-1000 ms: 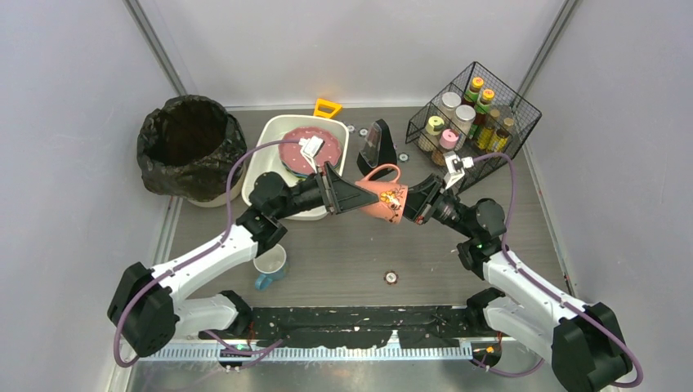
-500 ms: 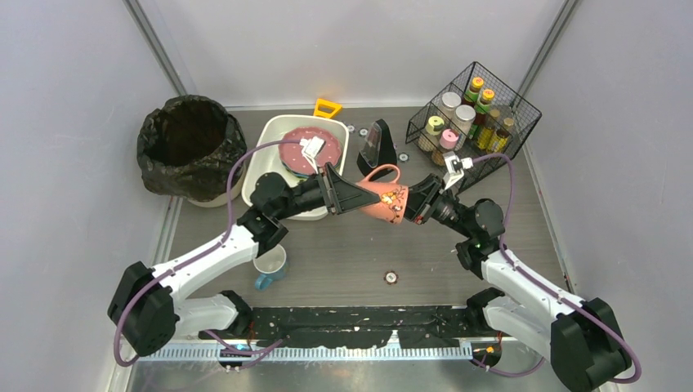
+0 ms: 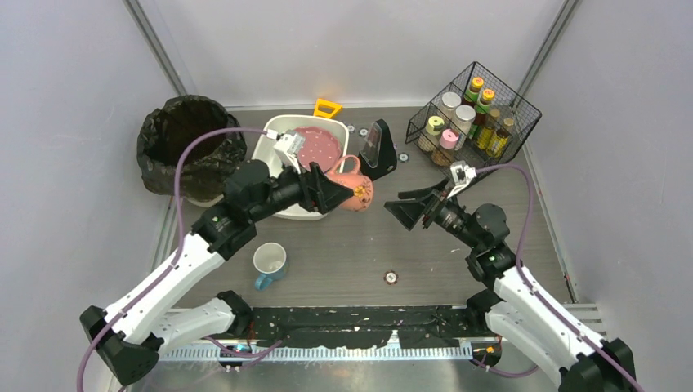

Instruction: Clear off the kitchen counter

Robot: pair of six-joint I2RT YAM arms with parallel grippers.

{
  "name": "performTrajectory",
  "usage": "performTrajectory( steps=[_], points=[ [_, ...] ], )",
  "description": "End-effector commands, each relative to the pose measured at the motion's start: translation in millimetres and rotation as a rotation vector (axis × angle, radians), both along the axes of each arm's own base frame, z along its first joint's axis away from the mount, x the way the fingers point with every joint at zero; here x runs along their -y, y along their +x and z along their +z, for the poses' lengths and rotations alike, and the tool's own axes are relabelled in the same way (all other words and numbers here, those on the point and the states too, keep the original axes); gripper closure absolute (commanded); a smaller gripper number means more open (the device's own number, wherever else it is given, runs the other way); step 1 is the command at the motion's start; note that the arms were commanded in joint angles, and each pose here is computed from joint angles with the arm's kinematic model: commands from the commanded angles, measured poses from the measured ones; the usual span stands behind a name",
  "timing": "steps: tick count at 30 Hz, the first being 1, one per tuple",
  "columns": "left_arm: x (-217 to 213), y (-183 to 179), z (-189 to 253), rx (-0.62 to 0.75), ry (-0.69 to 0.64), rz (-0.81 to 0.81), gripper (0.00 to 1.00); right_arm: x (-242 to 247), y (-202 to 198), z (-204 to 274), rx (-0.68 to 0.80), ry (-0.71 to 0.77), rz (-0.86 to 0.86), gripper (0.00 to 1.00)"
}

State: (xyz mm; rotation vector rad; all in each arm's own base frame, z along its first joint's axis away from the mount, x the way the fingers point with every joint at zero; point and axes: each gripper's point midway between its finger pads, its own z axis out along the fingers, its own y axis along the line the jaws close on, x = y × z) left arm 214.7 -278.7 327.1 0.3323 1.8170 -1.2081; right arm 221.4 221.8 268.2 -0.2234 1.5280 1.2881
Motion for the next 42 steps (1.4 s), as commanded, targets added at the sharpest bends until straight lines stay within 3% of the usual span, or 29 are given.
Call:
performTrajectory(
  steps=[1, 8, 17, 26, 36, 42],
  points=[
    [-58, 29, 1, 0.137, 0.307, 0.225, 1.00, 36, 21, -12, 0.006, -0.168, -0.245, 0.09],
    [-111, 78, -27, 0.079, 0.560, 0.441, 1.00, 73, 14, -7, 0.025, -0.256, -0.412, 0.01],
    [-168, 147, -66, 0.046, 0.794, 0.612, 1.00, 93, -2, -4, 0.091, -0.286, -0.472, 0.03],
    [-192, 206, -131, 0.010, 0.893, 0.557, 1.00, 98, -8, -4, 0.114, -0.288, -0.484, 0.03],
    [-217, 224, -186, -0.074, 0.935, 0.535, 0.99, 99, -9, -7, 0.116, -0.288, -0.486, 0.03],
    [-235, 224, -207, -0.153, 0.962, 0.572, 0.80, 99, -8, -9, 0.113, -0.291, -0.487, 0.03]
  ],
)
